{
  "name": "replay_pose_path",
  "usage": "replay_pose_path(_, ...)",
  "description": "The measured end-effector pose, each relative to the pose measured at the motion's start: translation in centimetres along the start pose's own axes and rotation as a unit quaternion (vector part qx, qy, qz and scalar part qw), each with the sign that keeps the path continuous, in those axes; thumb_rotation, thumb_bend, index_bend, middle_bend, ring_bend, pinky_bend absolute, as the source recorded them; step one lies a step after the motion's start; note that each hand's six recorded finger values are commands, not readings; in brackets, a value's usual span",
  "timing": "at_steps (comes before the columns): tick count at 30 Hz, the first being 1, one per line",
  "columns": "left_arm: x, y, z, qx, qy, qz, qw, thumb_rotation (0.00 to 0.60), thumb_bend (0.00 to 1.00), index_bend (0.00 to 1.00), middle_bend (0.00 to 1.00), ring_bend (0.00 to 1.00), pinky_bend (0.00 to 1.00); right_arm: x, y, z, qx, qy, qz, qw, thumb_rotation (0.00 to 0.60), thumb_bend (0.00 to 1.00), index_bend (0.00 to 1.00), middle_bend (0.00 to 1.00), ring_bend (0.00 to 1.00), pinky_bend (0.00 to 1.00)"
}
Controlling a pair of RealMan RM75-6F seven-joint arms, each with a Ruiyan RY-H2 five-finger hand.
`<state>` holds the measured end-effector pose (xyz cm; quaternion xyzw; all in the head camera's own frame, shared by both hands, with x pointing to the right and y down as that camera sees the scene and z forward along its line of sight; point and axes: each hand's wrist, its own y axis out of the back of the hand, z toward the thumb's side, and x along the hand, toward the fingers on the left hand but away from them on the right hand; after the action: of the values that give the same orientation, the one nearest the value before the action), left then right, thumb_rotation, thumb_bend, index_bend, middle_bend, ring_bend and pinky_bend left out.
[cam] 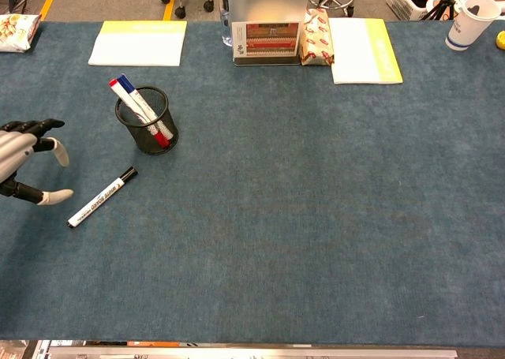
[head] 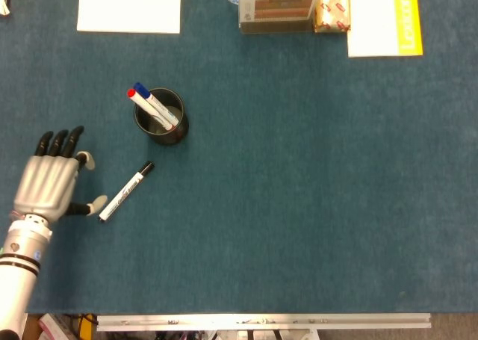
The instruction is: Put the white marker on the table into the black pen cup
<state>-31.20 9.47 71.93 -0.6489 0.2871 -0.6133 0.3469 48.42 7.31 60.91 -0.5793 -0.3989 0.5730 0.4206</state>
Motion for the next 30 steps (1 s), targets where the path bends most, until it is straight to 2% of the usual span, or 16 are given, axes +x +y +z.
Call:
replay_pose_path(12,0.0,-2.0,3.1,0.009,-0.033,-0.018,0.9992,0.423,0.19,0.33,0.00,0.00,0.00,0.0,0.0,0.0,0.000,0.000,0.003,1.0000,0.600,0.57,0.34,0.31,0.45,0.69)
replay_pose_path(14,0.0,-2.3,3.2,0.009,-0.033,-0.021,0.9992,0.426,0.19,0.33,0.00,0.00,0.00,0.0,0.1,0.0,0.000,0.000,0.003,1.0000,0.600,0.57,0.34,0.31,0.45,0.69)
replay_pose_path(19,-0.1,-2.7,3.4,0.011,-0.034,-0.026,0.9990,0.484,0.19,0.33,0.00,0.00,0.00,0.0,0.1,0.0,0.000,-0.001,0.003,1.0000,0.600,0.57,0.34,0.32,0.45,0.69)
replay_pose_path(30,-0.2,-2.9,3.0,0.031,-0.031,-0.012,0.9990,0.500,0.19,0.33,0.00,0.00,0.00,0.1,0.0,0.0,0.002,-0.002,0.006,1.0000,0.600,0.57,0.34,0.33,0.45,0.69)
